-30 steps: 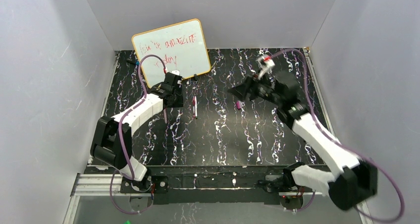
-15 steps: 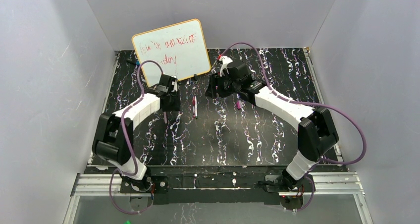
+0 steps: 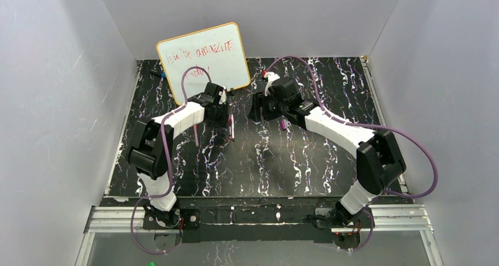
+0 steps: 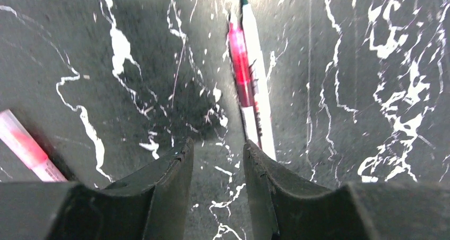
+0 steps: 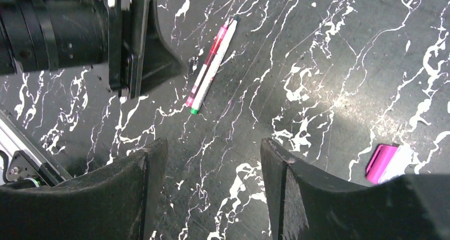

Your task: Insert the pens into the pen caps

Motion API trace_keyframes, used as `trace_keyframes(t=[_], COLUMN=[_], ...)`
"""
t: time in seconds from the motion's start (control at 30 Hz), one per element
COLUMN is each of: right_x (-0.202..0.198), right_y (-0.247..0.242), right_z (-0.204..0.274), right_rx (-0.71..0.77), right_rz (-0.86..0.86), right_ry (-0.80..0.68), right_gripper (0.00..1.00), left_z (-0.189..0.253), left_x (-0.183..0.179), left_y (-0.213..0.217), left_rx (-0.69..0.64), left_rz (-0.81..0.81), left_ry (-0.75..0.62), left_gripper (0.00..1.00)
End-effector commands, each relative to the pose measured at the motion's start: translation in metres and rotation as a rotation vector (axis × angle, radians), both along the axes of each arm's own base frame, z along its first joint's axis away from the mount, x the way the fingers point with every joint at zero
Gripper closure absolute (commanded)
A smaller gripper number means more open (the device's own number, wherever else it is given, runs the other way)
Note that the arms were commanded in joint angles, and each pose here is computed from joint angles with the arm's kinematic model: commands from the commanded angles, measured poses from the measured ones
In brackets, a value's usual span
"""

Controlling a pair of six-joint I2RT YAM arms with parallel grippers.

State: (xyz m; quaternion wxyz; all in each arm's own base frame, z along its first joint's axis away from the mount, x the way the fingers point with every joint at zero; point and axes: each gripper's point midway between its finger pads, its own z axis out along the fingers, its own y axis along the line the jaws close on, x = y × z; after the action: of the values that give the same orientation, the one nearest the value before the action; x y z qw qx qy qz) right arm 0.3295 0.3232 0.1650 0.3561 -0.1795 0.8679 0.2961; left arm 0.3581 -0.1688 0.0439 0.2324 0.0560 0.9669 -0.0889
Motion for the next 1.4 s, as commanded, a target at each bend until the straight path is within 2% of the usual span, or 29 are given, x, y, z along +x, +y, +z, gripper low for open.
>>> trace_keyframes(t=[0.0, 0.3, 0.67, 0.73, 0.83, 0.93, 1.1, 1.17, 1.2, 1.37], right_x=[0.001, 0.002, 0.003, 0.003, 0.004, 0.006, 0.015, 0.022, 0.029, 0.097], right_y=[-0.008, -0.017, -0.034, -0.036, -0.041, -0.044, -0.046, -0.045, -0.045, -0.058], right_z=[0.018, 0.018, 0.017, 0.017, 0.018, 0.016, 0.009, 0.003, -0.001, -0.023], right_rx=[0.010, -0.008, 0.002, 0.004, 0.003, -0.001, -0.002, -0.007, -0.015, -0.086], right_rz=[-0.015, -0.020, -0.039, -0.042, -0.046, -0.050, -0.063, -0.067, -0.073, -0.178], right_ry=[-0.068, -0.100, -0.108, -0.111, -0.117, -0.115, -0.093, -0.082, -0.077, -0.046], right_gripper=[0.28, 0.26, 0.25, 0.25, 0.25, 0.25, 0.24, 0.24, 0.24, 0.26], left_z=[0.012, -0.014, -0.024, -0.028, -0.035, -0.047, -0.065, -0.072, -0.076, -0.073], left_x=[0.011, -0.008, -0.006, -0.008, -0.015, -0.024, -0.031, -0.033, -0.034, -0.034], left_y=[-0.010, -0.026, -0.014, -0.010, -0.003, 0.001, 0.006, 0.008, 0.007, -0.005], left_rx=[-0.009, 0.043, 0.125, 0.153, 0.194, 0.220, 0.272, 0.288, 0.290, 0.230], left_rz=[-0.024, -0.107, -0.072, -0.061, -0.055, -0.057, -0.060, -0.063, -0.066, -0.065], left_ry=[-0.024, 0.061, 0.079, 0.092, 0.111, 0.144, 0.174, 0.189, 0.195, 0.171], left_gripper=[0.62, 0.62, 0.62, 0.67, 0.84, 0.86, 0.82, 0.90, 1.00, 1.00])
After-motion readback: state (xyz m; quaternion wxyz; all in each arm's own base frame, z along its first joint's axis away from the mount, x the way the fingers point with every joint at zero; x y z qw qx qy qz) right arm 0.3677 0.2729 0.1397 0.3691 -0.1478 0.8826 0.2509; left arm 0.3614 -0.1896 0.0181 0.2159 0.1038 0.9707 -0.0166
